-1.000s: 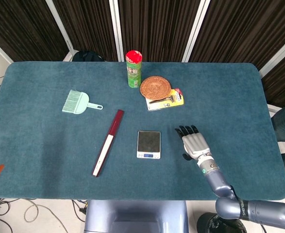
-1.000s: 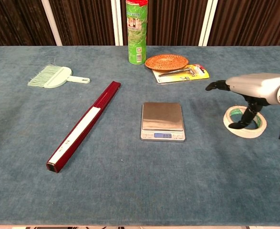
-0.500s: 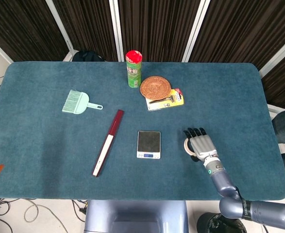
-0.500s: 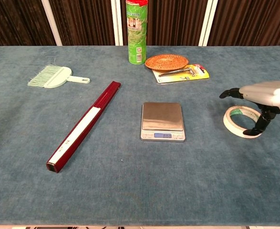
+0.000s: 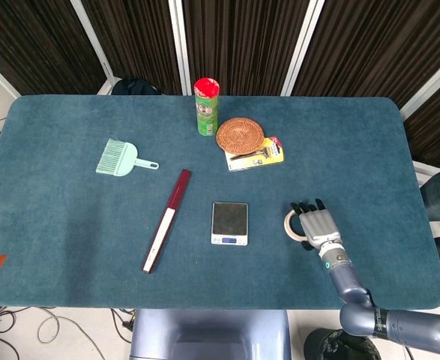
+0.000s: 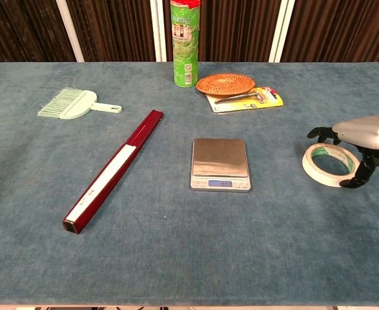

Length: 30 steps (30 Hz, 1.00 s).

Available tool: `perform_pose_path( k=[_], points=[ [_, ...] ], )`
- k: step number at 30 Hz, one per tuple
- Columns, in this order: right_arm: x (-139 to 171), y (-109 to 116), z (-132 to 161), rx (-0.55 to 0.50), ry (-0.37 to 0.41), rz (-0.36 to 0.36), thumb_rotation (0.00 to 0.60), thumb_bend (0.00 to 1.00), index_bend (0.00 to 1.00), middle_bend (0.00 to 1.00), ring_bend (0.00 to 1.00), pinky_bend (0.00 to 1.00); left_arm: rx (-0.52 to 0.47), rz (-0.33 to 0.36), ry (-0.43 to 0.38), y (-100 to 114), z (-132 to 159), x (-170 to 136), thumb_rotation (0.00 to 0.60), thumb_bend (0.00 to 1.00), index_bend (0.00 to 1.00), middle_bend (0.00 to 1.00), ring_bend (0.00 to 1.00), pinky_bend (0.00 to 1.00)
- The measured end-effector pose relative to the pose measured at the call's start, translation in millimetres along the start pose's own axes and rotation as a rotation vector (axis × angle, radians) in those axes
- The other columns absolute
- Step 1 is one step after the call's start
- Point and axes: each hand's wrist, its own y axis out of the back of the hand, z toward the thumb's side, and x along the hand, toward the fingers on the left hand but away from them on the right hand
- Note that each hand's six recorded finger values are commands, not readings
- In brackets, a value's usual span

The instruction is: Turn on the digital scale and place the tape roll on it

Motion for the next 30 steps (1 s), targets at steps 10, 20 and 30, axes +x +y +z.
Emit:
perform_pose_path(
  k=[10,20,30],
  points=[
    [-2,-5,1,0.011,0.001,0.0,0.6,0.35,0.15,0.36,0.39,0.13,0.0,-0.002,-0.001,-1,0,0,0.6,0.0,0.0,0.0,0.0,0.0],
    [-2,17,16,0.0,0.036,-0.07,0.6,0.35,0.16,0.39,0.41,0.1,-0.005,-0.003,-0.001,0,0,0,0.6,0.0,0.0,0.0,0.0,0.0],
    [-7,49,52,0.04,0.093,-0.11,0.6,0.35,0.16,0.39,0.41,0.1,-0.015,0.001,0.003,2,-2,0,0.6,0.0,0.0,0.0,0.0,0.0]
  ],
)
